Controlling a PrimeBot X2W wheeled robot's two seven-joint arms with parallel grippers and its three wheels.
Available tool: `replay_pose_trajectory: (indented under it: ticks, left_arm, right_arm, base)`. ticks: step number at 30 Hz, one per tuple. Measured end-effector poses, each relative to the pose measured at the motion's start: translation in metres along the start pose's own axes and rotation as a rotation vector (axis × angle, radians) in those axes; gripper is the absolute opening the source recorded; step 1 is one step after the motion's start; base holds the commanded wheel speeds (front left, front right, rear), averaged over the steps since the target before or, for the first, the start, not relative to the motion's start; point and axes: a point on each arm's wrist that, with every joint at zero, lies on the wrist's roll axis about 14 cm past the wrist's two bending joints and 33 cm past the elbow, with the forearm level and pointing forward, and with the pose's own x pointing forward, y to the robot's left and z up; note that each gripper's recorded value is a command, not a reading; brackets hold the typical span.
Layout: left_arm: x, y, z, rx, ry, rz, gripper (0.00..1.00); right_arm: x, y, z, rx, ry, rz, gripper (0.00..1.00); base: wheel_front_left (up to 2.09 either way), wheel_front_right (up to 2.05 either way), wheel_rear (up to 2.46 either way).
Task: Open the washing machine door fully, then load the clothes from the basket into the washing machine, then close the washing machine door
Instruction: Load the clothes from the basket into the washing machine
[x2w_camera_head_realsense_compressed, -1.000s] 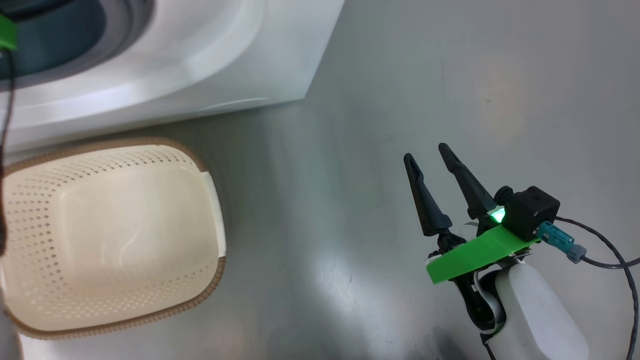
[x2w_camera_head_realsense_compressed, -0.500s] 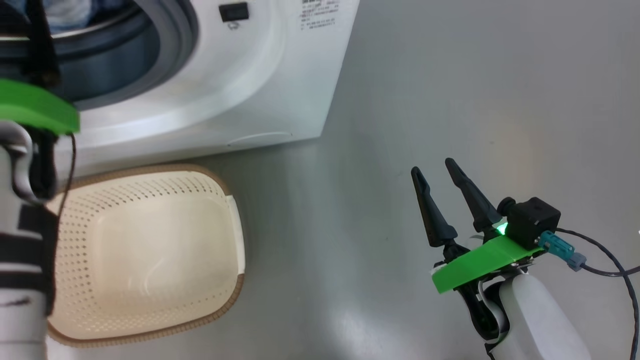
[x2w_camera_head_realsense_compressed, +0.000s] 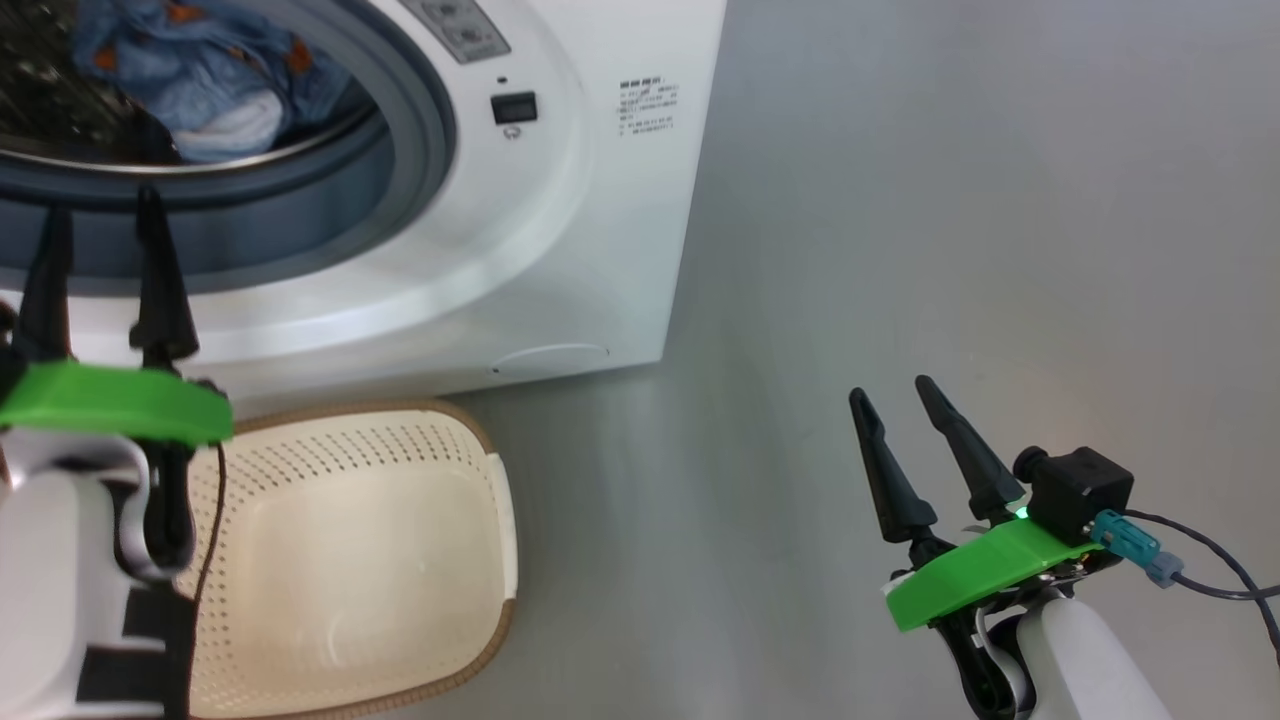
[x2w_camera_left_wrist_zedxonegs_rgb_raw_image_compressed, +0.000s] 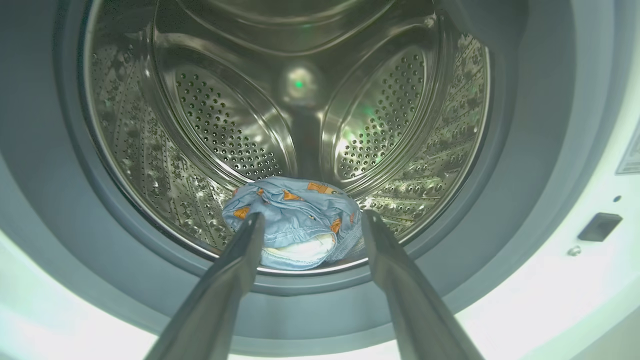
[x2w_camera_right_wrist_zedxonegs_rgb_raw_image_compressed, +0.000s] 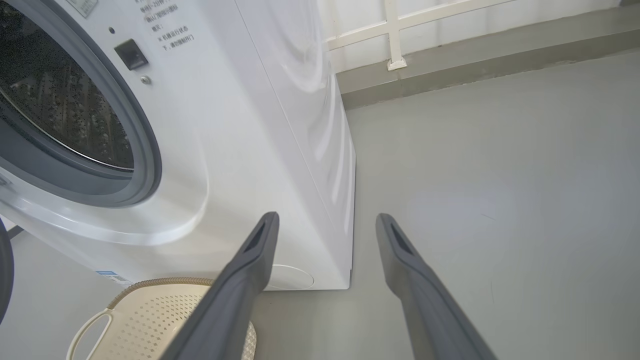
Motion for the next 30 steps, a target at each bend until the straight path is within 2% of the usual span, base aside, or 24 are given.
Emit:
replay_pose_trajectory:
  ticks: [12, 23, 30]
  left_arm:
    - [-0.05, -0.004, 0.031, 0.038, -0.069, 0.008, 1.0]
    - [-0.109, -0.007, 0.027, 0.049, -0.047, 0.037, 1.0]
    - [-0.143, -0.005, 0.032, 0.062, -0.051, 0.061, 1.0]
  right_arm:
    - [-0.017, 0.007, 0.033, -0.043, -0.081, 0.011, 1.0]
    - [-0.037, 0.011, 0.057, -0.057, -0.145, 0.009, 1.0]
    - [-0.059, 0.013, 0.057, -0.073, -0.152, 0.005, 1.0]
  base:
    - [0.0, 0.0, 0.0]
    - [0.0, 0.0, 0.0]
    - [0.0, 0.0, 0.0]
